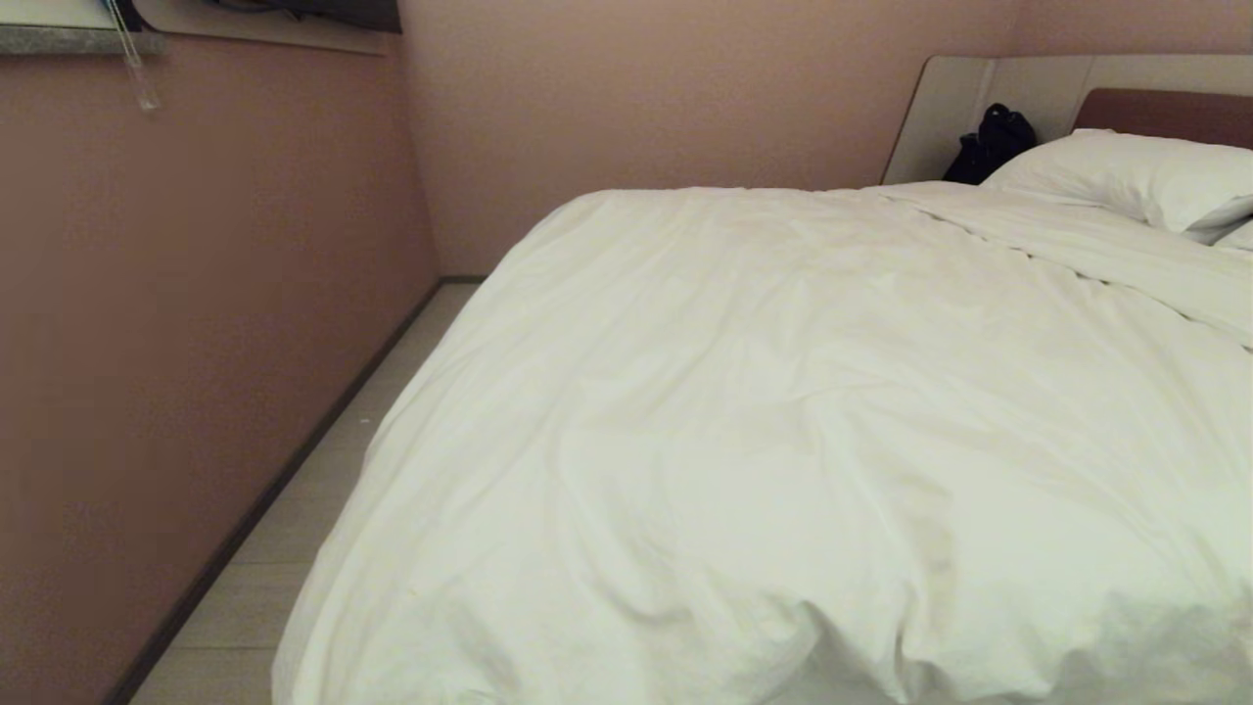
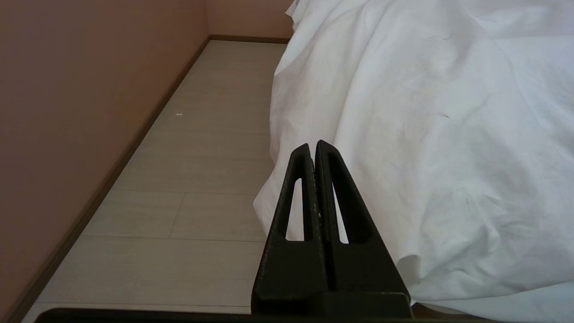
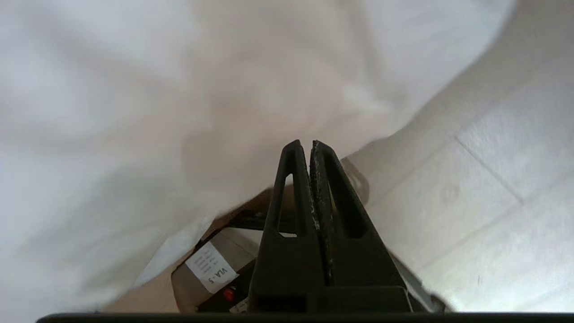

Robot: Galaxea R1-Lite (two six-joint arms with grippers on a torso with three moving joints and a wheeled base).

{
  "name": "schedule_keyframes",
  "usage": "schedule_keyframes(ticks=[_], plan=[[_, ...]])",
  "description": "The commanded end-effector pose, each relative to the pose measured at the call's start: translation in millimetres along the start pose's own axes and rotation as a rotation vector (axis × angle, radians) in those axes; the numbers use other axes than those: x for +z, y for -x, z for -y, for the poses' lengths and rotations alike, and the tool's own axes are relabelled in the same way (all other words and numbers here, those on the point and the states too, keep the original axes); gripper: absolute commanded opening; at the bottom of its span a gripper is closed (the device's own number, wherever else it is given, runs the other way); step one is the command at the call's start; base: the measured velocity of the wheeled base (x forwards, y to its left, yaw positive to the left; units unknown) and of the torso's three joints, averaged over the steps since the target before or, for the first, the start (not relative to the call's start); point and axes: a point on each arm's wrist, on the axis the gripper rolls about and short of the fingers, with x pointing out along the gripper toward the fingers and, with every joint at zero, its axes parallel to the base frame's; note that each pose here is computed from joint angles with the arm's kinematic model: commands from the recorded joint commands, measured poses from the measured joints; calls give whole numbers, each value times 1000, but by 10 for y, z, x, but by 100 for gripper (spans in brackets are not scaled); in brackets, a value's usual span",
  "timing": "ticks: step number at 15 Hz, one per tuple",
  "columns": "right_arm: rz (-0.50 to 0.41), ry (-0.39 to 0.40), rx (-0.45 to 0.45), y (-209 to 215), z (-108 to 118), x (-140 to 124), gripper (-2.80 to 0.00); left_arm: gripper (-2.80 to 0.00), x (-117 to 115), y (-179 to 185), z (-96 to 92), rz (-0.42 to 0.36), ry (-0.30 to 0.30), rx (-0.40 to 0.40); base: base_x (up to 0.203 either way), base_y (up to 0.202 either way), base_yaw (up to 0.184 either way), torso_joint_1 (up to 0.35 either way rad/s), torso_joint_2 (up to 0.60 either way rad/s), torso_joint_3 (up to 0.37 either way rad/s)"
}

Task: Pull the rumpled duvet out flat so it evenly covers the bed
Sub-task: Flatten the corners of the folded blanket

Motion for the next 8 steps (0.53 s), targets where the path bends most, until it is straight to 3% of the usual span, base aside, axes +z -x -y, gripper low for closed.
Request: schedule_keyframes(ticks=[1, 4, 8], plan=[[-106, -7, 58, 301, -164, -361, -280, -280, 1, 0, 0, 1, 1, 1, 0, 0, 0, 0, 0, 0], [-59, 78, 191, 568, -328, -614, -280, -280, 1, 0, 0, 1, 1, 1, 0, 0, 0, 0, 0, 0], [90, 289, 374, 964, -500, -946, -280, -280, 1, 0, 0, 1, 1, 1, 0, 0, 0, 0, 0, 0]])
